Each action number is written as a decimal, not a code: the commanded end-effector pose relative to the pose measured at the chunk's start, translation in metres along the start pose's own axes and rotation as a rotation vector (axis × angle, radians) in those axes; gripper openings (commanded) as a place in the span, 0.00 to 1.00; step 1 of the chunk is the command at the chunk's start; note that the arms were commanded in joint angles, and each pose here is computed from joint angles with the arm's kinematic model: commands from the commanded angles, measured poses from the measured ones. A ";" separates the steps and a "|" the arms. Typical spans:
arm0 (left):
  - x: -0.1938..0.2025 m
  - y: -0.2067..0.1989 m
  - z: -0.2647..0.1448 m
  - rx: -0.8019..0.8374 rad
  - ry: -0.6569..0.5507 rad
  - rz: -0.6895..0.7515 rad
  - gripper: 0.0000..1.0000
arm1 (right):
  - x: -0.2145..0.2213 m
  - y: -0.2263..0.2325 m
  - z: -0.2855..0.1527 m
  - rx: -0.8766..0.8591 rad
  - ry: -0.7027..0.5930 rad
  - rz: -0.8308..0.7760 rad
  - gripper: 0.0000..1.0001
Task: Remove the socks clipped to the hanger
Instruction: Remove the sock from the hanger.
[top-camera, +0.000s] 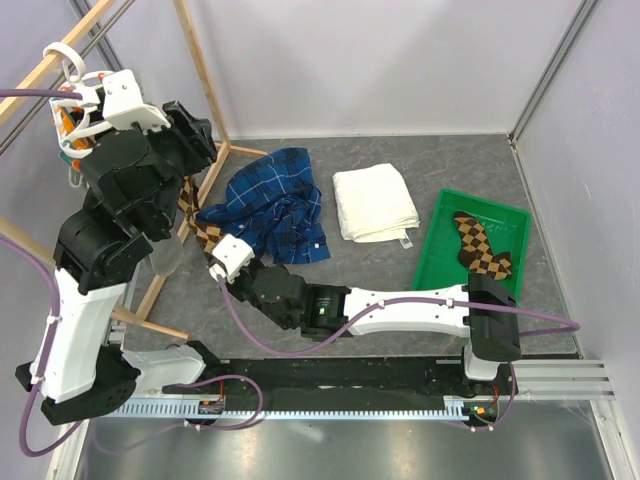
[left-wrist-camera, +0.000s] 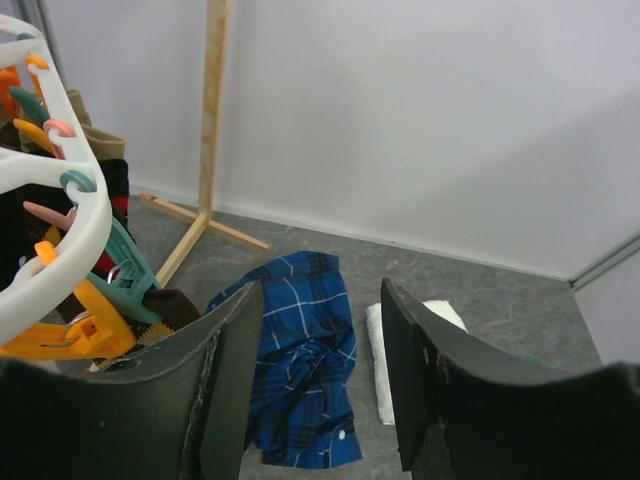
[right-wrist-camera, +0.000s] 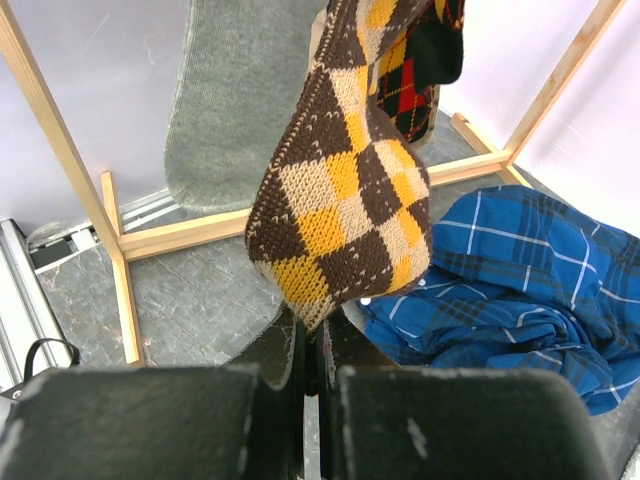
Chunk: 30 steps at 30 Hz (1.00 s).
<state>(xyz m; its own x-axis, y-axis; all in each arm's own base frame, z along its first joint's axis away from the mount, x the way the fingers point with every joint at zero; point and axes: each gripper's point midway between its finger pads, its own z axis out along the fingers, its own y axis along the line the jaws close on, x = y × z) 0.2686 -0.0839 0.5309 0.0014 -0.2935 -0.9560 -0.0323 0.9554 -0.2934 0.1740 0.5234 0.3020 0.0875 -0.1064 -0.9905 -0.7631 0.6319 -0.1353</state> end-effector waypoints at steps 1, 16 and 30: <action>-0.009 0.022 -0.003 -0.109 -0.045 0.023 0.57 | -0.047 -0.008 -0.011 0.001 -0.097 0.049 0.00; -0.007 0.057 -0.005 -0.285 -0.058 0.169 0.58 | -0.042 -0.014 -0.018 0.017 -0.097 0.074 0.00; -0.017 0.039 -0.020 -0.096 -0.061 0.117 0.60 | -0.047 0.001 -0.015 -0.040 -0.102 0.087 0.00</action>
<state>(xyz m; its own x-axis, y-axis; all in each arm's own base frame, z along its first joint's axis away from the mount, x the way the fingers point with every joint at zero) 0.2615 -0.0365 0.5174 0.0081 -0.1259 -0.9920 -0.2549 0.9590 -0.1238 0.1670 0.5160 0.3207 0.0818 -0.0496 -0.9954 -0.7830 0.6147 -0.0950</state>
